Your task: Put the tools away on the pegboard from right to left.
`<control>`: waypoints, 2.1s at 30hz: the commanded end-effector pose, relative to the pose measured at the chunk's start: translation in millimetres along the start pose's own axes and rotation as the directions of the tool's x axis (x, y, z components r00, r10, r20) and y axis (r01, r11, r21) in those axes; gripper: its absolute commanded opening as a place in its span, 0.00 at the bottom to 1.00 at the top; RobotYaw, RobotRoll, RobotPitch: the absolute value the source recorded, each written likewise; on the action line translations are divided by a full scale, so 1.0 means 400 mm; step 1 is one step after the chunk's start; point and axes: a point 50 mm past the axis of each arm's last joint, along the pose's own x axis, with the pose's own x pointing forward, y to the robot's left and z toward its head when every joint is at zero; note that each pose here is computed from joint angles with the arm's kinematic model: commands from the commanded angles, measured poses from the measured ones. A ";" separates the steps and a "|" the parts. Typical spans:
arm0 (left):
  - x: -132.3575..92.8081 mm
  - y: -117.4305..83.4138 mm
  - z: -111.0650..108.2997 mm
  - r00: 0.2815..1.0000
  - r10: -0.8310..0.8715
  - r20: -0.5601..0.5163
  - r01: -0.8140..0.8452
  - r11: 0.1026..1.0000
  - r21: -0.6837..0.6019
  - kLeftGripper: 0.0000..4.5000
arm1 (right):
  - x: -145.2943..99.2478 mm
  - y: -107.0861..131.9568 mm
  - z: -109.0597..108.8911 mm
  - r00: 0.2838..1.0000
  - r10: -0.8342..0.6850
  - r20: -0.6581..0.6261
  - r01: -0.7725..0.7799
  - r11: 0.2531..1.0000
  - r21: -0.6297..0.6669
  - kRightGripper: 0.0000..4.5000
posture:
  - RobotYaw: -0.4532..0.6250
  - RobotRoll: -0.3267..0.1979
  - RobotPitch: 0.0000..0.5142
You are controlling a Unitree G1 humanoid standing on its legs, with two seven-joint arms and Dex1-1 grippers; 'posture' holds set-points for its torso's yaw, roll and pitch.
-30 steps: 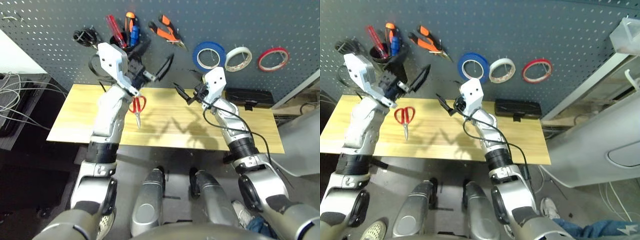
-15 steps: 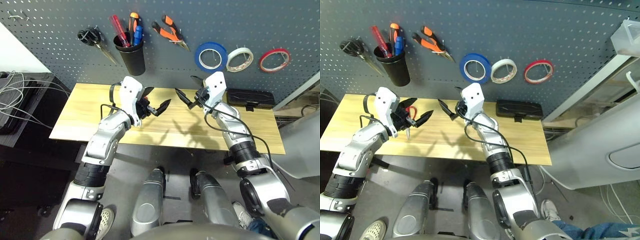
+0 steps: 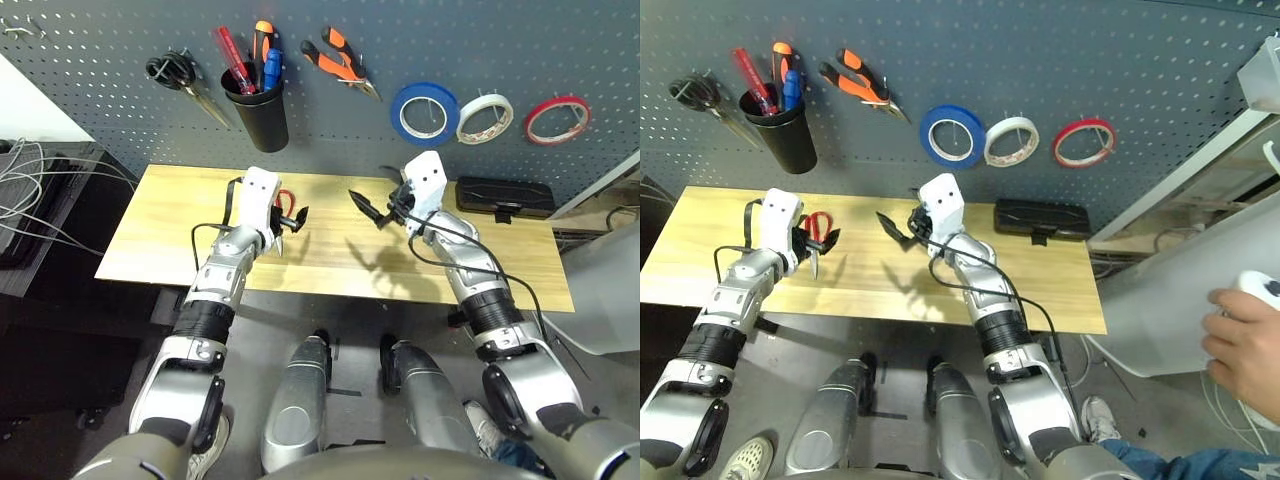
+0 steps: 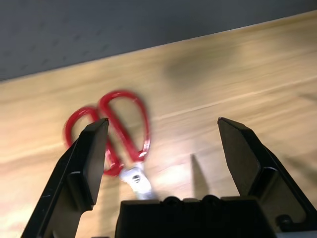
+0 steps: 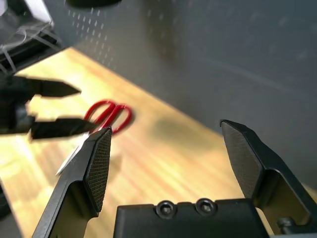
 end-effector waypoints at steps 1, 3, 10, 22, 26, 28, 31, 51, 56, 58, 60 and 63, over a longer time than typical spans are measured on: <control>0.010 0.014 -0.039 0.996 0.065 -0.063 -0.067 0.997 -0.039 1.00 | 0.005 0.023 -0.026 0.998 0.022 -0.061 -0.022 1.000 -0.001 1.00 | 0.49 0.62 0.66; 0.015 0.029 -0.047 0.990 0.112 -0.088 -0.119 0.990 -0.080 1.00 | 0.012 0.031 -0.024 0.998 0.023 -0.065 -0.023 1.000 0.000 1.00 | 0.49 0.62 0.68; 0.018 0.086 -0.070 0.958 0.237 -0.164 -0.259 0.957 -0.128 1.00 | 0.038 0.058 -0.005 0.997 0.039 -0.060 -0.038 0.999 0.012 1.00 | 0.46 0.62 0.74; 0.007 0.131 -0.086 0.919 0.324 -0.225 -0.366 0.913 -0.181 1.00 | 0.026 0.084 0.008 0.997 0.058 -0.055 -0.057 0.998 0.028 1.00 | 0.41 0.62 0.77; 0.010 0.129 -0.083 0.918 0.322 -0.231 -0.365 0.913 -0.182 1.00 | 0.017 0.087 0.011 0.997 0.058 -0.057 -0.056 0.998 0.027 1.00 | 0.39 0.62 0.77; 0.012 0.125 -0.080 0.920 0.317 -0.231 -0.361 0.914 -0.184 1.00 | 0.013 0.087 0.012 0.997 0.055 -0.058 -0.054 0.998 0.027 1.00 | 0.39 0.62 0.77; 0.017 0.120 -0.074 0.921 0.314 -0.229 -0.358 0.914 -0.189 1.00 | 0.010 0.088 0.012 0.997 0.051 -0.062 -0.050 0.998 0.028 1.00 | 0.39 0.62 0.77; 0.013 0.091 -0.115 0.893 0.248 -0.376 -0.358 0.898 -0.255 0.28 | 0.003 0.085 0.019 0.997 0.031 -0.064 -0.029 0.999 0.030 1.00 | 0.36 0.62 0.79; 0.016 0.091 -0.109 0.905 0.237 -0.353 -0.335 0.908 -0.251 0.00 | 0.012 0.082 0.020 0.998 0.028 -0.058 -0.027 0.999 0.027 1.00 | 0.39 0.62 0.77; 0.017 0.090 -0.106 0.912 0.232 -0.338 -0.327 0.909 -0.258 0.00 | 0.016 0.080 0.019 0.998 0.028 -0.057 -0.026 0.999 0.026 1.00 | 0.40 0.62 0.75; 0.017 0.095 -0.103 0.916 0.245 -0.319 -0.334 0.904 -0.267 0.00 | 0.022 0.079 0.018 0.998 0.029 -0.051 -0.027 0.999 0.023 1.00 | 0.41 0.62 0.73; 0.011 0.113 -0.095 0.921 0.297 -0.253 -0.362 0.892 -0.272 0.00 | 0.034 0.076 0.023 0.999 0.029 -0.034 -0.029 0.999 0.015 1.00 | 0.44 0.62 0.67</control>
